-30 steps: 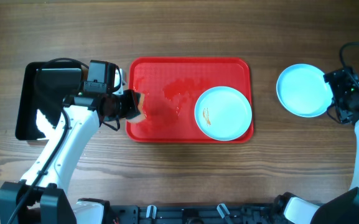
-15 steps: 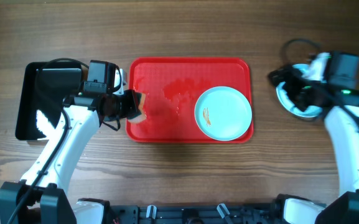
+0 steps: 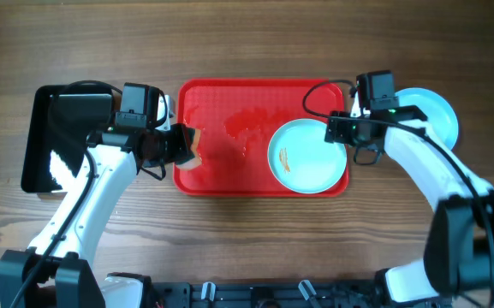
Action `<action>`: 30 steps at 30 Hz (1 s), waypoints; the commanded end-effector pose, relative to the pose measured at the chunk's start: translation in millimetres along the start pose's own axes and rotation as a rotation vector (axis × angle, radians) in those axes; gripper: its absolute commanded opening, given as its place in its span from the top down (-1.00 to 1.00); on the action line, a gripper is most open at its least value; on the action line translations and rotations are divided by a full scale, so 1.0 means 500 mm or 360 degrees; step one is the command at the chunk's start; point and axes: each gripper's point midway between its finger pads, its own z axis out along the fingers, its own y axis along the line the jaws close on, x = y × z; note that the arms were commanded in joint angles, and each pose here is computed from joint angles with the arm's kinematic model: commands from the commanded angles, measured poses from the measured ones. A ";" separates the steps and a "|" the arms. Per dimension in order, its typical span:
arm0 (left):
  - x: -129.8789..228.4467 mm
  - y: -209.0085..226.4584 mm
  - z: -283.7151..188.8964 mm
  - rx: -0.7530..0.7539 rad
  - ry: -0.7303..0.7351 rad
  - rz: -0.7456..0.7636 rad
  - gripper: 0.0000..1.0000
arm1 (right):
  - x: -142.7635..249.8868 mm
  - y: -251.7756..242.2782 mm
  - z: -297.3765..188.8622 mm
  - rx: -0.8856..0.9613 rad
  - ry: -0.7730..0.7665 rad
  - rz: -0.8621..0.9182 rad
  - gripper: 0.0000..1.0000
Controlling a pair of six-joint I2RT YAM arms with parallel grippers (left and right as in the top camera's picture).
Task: Clean dirty plates on tray and stack at the side
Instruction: 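Reach the right gripper to the last plate's rim on the red tray, then pinch the plate rim and drag it left toward the sponge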
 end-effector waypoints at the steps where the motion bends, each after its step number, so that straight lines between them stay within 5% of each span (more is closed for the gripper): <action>1: 0.004 0.000 0.005 0.0021 0.0023 0.0014 0.92 | 0.014 -0.017 0.029 0.0071 0.0048 -0.0200 -0.41; 7: -0.002 -0.002 0.005 0.0027 0.0006 0.0018 0.92 | 0.018 0.015 0.030 -0.0078 0.0059 -0.0393 -0.35; 10: -0.001 -0.002 0.005 0.0027 0.0007 0.0018 0.92 | 0.019 0.019 0.030 -0.0080 0.0059 -0.0398 0.16; 20: -0.001 -0.002 0.005 0.0026 0.0008 0.0018 0.92 | 0.022 0.021 0.050 -0.0091 0.0080 -0.0400 0.10; 30: -0.001 -0.002 0.005 0.0026 0.0009 0.0017 0.92 | 0.033 0.026 0.067 -0.0099 0.0119 -0.0413 0.46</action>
